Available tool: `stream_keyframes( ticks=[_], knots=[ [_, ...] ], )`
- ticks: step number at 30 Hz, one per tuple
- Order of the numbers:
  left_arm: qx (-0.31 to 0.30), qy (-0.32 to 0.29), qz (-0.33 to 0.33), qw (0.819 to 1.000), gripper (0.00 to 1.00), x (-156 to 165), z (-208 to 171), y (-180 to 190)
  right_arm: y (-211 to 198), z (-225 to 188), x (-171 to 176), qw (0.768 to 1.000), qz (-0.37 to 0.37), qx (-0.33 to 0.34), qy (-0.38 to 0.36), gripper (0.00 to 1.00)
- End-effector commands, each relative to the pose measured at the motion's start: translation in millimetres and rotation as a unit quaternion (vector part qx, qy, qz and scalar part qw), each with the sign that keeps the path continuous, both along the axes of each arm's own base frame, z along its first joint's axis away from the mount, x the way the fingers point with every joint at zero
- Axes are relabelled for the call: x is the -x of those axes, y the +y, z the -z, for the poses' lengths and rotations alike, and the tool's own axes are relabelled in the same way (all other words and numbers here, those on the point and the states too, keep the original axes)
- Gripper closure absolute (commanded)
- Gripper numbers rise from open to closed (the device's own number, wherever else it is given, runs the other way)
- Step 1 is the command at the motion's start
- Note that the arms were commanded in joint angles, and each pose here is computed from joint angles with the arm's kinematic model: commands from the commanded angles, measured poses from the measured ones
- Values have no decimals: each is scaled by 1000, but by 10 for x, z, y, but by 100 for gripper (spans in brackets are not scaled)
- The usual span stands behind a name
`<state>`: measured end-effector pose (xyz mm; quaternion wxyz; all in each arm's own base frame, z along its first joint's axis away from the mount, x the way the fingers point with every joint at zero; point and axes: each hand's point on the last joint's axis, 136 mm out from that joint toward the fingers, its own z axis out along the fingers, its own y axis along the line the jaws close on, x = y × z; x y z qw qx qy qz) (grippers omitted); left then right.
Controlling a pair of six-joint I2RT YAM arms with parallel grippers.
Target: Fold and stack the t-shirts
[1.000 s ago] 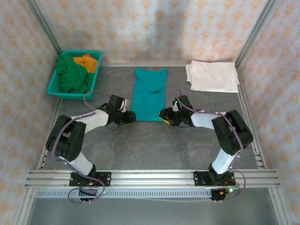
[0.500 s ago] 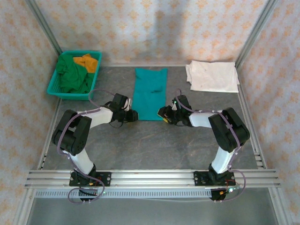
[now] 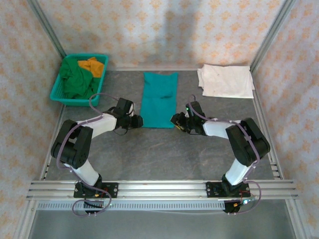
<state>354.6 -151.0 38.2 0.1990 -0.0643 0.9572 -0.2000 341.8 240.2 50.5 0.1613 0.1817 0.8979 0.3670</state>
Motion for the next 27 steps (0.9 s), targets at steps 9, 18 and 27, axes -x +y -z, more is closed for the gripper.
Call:
stream_keyframes(
  ticks=[9, 18, 27],
  knots=[
    [12, 2, 7, 1000, 63, -206, 95, -157, -2, 28, 54, 1000, -5, 14, -5, 61],
    [24, 1, 24, 999, 76, -256, 142, -354, -12, 69, 162, 1000, -5, 14, 6, 61],
    [28, -1, 28, 999, 91, -248, 105, -390, 33, 103, 125, 1000, -3, 14, 10, 60]
  ],
)
